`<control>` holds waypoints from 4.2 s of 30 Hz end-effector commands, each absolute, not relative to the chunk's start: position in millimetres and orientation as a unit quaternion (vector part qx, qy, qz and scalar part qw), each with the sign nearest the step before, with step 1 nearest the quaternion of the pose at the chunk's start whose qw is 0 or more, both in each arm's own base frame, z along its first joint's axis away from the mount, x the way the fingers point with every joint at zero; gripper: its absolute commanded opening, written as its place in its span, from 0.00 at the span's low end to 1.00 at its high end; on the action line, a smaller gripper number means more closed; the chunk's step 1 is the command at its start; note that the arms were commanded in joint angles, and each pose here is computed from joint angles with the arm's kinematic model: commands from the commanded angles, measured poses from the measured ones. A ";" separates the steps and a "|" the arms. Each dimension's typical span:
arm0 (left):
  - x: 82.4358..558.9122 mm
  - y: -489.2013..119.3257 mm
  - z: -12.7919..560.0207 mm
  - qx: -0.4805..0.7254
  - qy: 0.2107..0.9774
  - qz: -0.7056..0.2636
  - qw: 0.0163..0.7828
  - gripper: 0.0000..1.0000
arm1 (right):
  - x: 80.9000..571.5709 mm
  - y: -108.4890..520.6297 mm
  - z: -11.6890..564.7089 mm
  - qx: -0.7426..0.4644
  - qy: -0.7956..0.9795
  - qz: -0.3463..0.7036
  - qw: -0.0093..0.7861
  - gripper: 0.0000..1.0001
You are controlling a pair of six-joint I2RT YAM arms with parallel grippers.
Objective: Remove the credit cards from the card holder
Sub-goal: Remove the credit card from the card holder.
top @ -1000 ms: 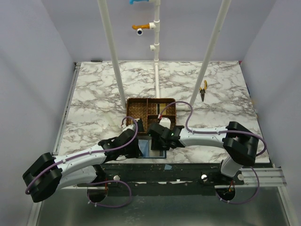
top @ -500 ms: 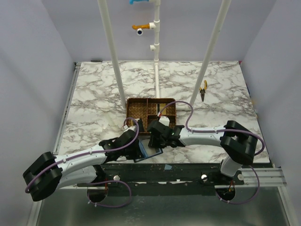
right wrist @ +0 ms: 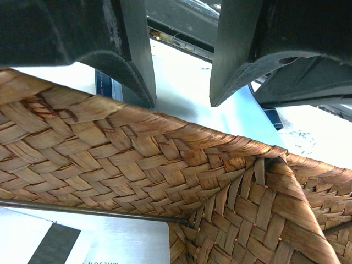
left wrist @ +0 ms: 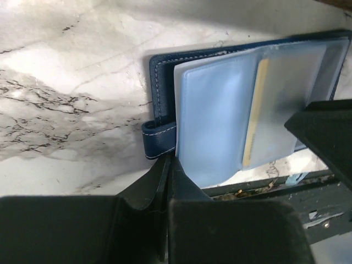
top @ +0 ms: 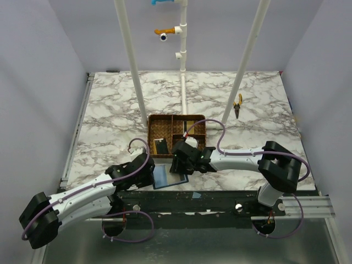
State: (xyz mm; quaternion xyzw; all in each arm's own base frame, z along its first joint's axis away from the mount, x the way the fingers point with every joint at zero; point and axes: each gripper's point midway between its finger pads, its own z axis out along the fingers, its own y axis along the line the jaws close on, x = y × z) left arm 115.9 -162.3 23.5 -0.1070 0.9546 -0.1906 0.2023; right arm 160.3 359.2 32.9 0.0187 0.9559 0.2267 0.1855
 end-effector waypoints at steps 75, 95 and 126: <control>112.3 -169.0 26.6 -0.078 0.957 -0.206 0.191 0.00 | 148.2 352.9 54.6 0.032 0.943 0.273 0.189 0.58; 118.9 -193.5 86.5 -0.035 0.936 -0.275 0.215 0.00 | 148.5 364.0 53.5 0.021 0.941 0.284 0.183 0.86; 119.0 -228.2 66.7 -0.055 0.922 -0.343 0.171 0.00 | 149.2 347.2 44.2 0.052 0.948 0.252 0.185 0.69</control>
